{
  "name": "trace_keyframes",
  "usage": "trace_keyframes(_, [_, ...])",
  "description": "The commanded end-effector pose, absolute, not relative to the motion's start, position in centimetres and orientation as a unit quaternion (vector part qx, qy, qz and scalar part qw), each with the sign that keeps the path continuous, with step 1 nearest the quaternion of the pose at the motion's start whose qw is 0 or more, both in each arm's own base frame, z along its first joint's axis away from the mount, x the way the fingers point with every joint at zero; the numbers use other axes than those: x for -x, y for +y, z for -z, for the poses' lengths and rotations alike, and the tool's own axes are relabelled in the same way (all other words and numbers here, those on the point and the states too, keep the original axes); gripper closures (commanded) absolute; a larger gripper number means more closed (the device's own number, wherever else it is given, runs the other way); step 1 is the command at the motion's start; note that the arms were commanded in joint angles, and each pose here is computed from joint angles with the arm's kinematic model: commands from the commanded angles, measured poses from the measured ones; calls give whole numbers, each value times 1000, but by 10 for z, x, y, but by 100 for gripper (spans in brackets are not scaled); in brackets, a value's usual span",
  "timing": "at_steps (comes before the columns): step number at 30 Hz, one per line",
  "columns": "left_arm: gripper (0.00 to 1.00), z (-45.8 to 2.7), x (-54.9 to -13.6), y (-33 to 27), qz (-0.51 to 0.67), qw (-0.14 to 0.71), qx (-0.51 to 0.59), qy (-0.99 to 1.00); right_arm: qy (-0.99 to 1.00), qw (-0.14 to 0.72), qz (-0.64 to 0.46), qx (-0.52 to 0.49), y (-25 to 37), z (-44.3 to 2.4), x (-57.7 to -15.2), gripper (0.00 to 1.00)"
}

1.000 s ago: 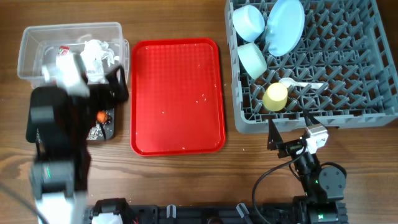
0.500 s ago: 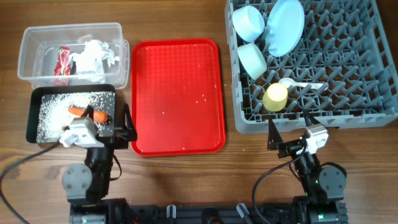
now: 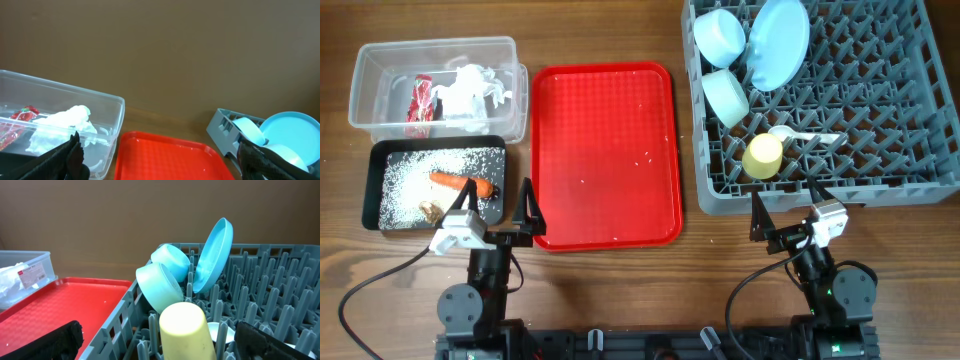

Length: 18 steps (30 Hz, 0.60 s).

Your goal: Sort waste into correct bins and load items into the dishwasher rack

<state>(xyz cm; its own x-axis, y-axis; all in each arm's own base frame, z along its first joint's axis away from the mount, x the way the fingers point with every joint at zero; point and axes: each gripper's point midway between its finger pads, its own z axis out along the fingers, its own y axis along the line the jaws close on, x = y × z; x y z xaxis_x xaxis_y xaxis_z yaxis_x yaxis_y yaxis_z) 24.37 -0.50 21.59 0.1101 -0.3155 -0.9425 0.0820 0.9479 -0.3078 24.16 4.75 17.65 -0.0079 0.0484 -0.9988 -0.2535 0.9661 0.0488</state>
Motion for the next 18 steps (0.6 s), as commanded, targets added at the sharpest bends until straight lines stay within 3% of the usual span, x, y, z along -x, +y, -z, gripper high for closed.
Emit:
trace_keyframes(1, [0,-208,-245,-3,134,741,99,650,696,705,-107,83,50,-179,-240,0])
trace_keyframes(18, [0,-157,-246,0,119,670,120,723,696,705,-107,82,50,-179,-240,0])
